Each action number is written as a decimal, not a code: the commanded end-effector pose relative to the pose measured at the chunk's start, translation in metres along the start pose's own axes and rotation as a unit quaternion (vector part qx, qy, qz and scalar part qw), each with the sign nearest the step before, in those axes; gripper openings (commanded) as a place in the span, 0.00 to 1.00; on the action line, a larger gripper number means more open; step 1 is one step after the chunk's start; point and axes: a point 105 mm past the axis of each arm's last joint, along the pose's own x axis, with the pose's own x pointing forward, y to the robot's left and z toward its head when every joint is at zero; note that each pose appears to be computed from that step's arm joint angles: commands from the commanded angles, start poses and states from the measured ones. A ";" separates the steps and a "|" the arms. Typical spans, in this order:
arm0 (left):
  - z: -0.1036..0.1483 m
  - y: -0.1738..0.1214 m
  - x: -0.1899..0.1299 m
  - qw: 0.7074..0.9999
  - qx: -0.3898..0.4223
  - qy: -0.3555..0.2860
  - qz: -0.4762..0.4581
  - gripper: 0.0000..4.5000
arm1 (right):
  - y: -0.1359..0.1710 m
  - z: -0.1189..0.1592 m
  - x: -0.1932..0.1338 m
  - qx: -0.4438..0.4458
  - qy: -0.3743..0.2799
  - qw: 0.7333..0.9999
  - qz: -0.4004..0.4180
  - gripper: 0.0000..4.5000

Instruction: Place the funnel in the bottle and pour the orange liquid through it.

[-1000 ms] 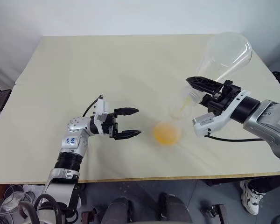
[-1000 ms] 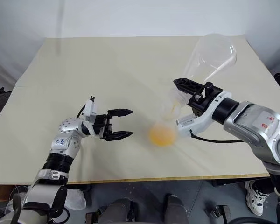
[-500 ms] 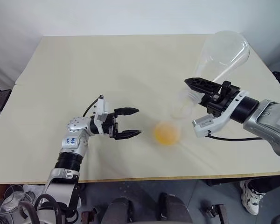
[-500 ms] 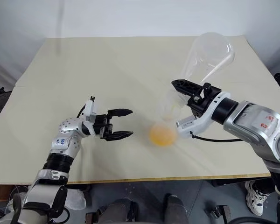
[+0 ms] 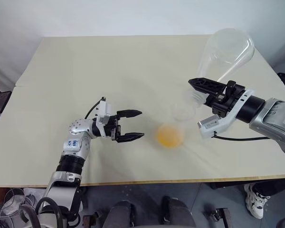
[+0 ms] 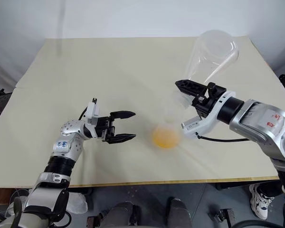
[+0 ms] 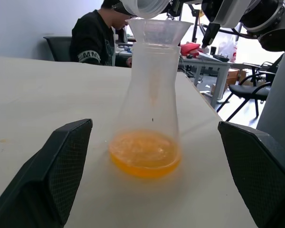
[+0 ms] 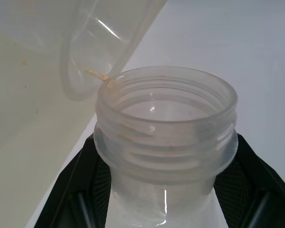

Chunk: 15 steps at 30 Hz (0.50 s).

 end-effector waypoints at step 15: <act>0.014 0.007 0.004 1.000 0.030 0.000 -0.007 1.00 | -0.030 -0.017 -0.007 0.235 0.080 0.960 -0.130 0.55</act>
